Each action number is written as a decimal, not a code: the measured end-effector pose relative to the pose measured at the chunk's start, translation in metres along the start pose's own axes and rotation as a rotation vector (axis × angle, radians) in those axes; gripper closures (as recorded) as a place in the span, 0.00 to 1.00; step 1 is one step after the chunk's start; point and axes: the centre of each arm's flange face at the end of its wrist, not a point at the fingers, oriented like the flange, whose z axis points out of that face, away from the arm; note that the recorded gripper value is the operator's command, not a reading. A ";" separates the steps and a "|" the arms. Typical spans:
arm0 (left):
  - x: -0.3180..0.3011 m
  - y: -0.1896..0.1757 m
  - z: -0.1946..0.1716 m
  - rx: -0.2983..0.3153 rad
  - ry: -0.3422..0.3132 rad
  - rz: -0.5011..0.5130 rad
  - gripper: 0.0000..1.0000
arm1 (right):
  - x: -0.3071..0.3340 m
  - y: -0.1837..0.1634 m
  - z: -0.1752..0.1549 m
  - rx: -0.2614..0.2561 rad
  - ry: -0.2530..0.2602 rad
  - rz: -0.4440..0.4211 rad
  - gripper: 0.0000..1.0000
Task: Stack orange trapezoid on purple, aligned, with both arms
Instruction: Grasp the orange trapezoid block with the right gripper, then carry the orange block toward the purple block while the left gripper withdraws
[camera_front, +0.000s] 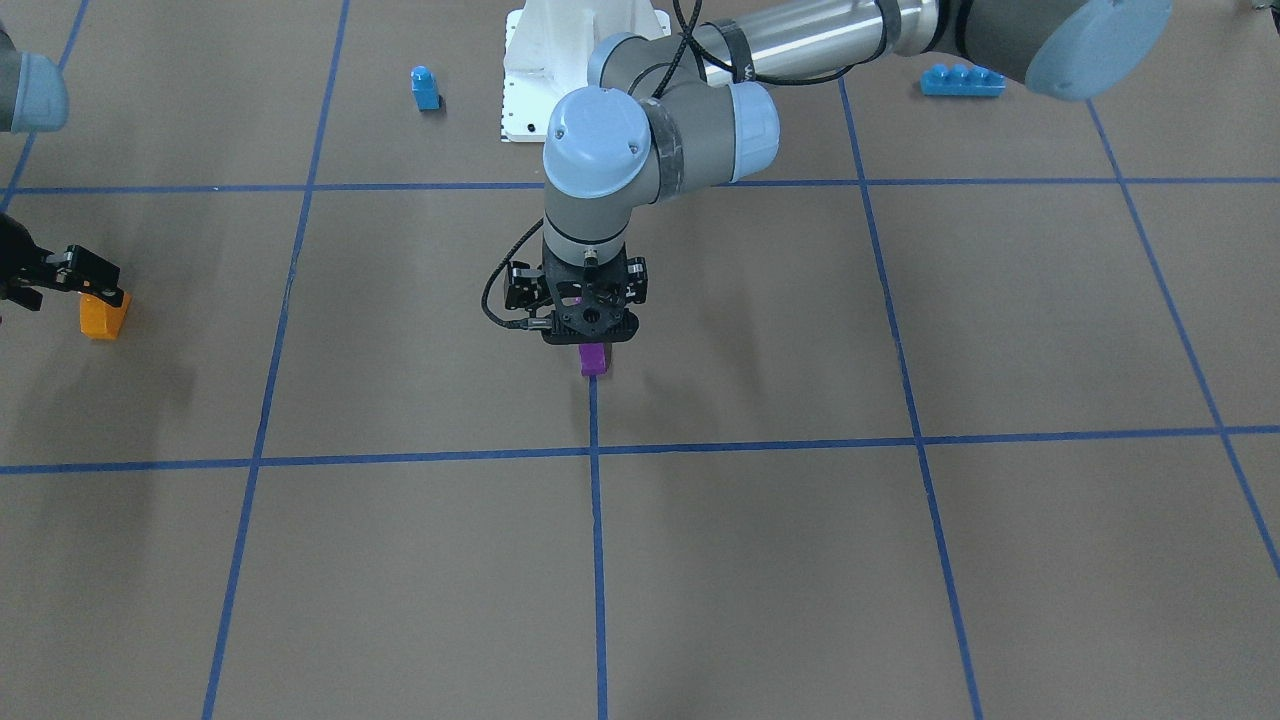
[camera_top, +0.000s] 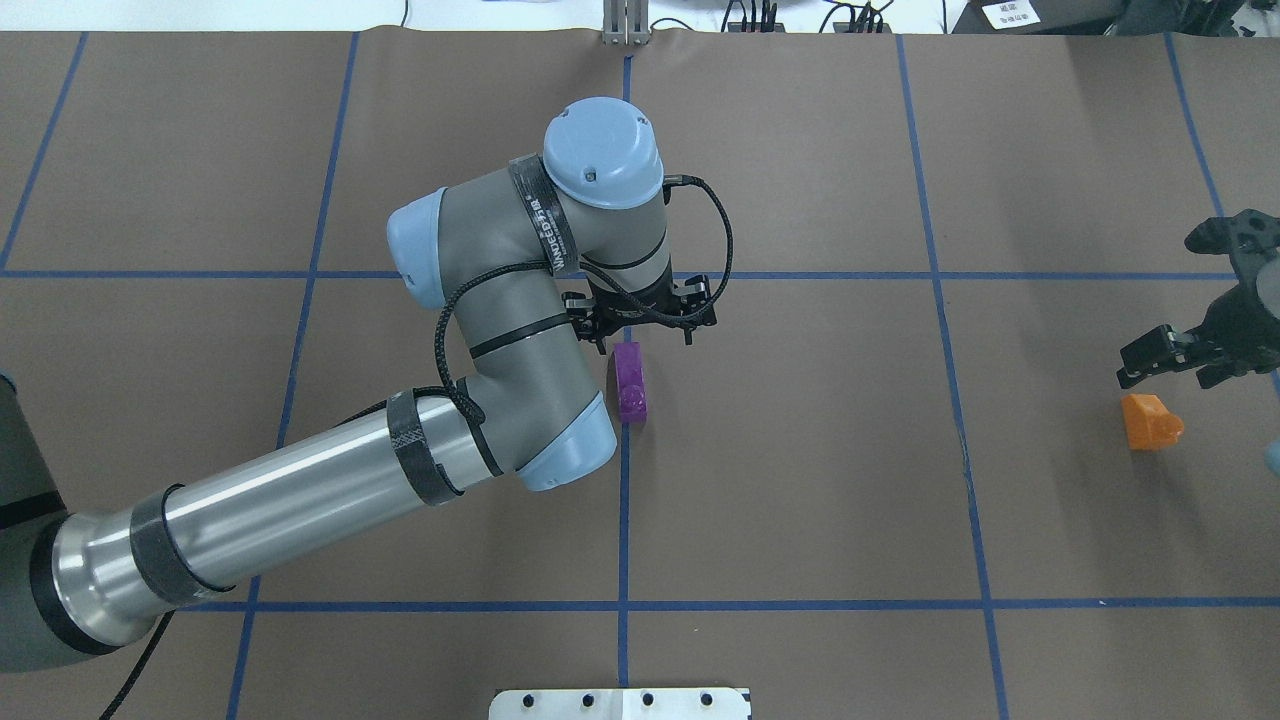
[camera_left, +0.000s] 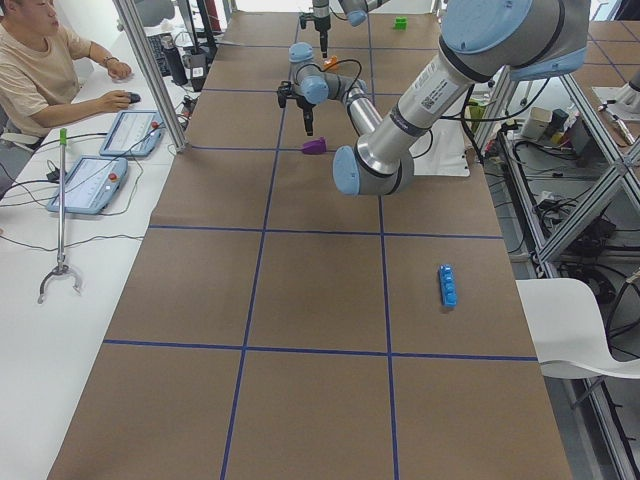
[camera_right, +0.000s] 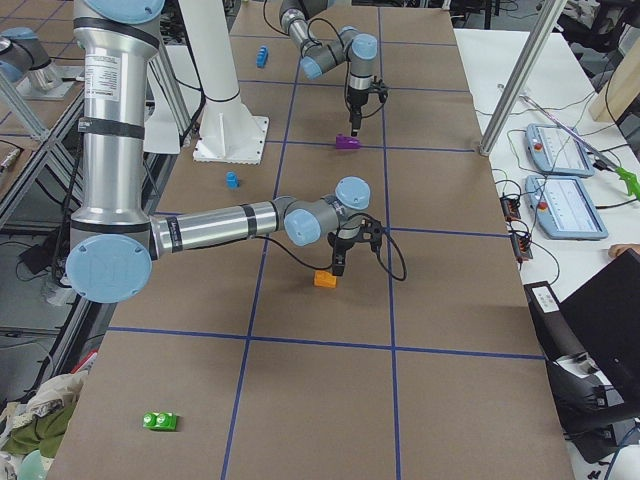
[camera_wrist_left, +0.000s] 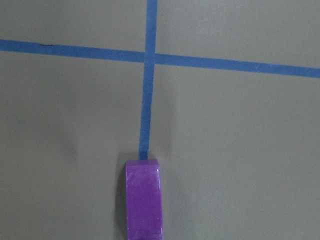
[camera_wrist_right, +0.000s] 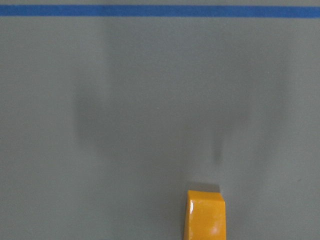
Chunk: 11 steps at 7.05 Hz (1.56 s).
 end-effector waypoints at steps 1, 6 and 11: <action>0.000 0.000 0.000 0.002 0.000 -0.007 0.00 | 0.004 0.001 0.009 -0.011 0.015 0.013 0.00; 0.001 0.001 -0.003 0.005 0.007 -0.027 0.00 | 0.021 0.006 0.051 -0.066 0.088 0.040 0.56; 0.002 0.001 -0.008 0.024 0.013 -0.027 0.00 | -0.022 0.015 0.033 -0.036 0.052 0.075 1.00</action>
